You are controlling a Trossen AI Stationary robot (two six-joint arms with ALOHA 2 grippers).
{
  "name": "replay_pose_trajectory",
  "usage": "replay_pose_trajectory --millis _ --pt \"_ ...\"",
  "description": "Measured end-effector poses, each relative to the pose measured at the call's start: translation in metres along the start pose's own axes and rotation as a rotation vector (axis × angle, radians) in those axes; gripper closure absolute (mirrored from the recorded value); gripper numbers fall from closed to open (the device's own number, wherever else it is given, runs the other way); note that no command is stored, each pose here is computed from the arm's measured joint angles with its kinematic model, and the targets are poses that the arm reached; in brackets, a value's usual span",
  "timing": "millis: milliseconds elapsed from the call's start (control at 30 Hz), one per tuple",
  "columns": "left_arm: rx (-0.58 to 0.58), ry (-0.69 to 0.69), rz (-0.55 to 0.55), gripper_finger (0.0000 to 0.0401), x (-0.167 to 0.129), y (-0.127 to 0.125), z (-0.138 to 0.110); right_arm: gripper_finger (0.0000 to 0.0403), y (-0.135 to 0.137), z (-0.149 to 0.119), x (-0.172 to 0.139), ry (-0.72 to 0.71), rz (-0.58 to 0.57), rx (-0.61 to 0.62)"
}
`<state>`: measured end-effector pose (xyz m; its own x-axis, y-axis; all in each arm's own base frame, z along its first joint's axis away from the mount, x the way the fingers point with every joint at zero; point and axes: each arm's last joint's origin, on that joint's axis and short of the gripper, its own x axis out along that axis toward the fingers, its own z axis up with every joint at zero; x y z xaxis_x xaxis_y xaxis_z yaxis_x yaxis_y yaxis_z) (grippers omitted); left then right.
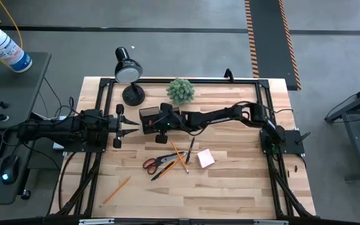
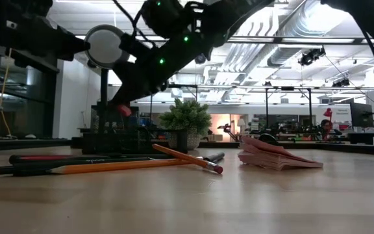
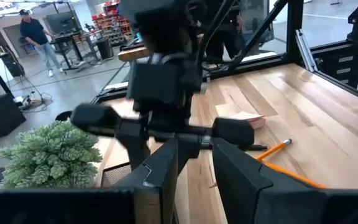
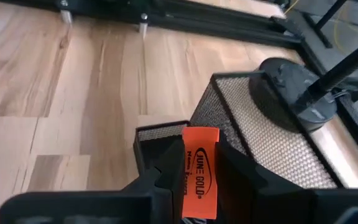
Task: Pick and place office supplies into organizer
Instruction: Put the eraser into the desktop organizer
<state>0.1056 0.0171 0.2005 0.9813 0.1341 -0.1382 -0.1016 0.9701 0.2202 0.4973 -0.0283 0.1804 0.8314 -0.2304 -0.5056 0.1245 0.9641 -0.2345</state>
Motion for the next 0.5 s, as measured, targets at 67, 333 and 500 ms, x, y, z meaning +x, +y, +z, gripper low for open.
replay_pose_trajectory --millis 67,333,500 --pt "0.001 0.003 -0.001 0.0311 0.0 -0.0001 -0.0003 0.0331 -0.0023 -0.0028 0.0019 0.011 0.006 0.001" --pt "0.002 0.003 -0.001 0.0311 0.0 -0.0001 -0.0002 0.0331 -0.0087 -0.0033 0.0031 0.006 0.027 0.01" --pt "0.002 0.003 -0.001 0.0311 0.0 -0.0001 -0.0003 0.0331 -0.0087 -0.0029 0.0031 0.002 0.028 0.012"
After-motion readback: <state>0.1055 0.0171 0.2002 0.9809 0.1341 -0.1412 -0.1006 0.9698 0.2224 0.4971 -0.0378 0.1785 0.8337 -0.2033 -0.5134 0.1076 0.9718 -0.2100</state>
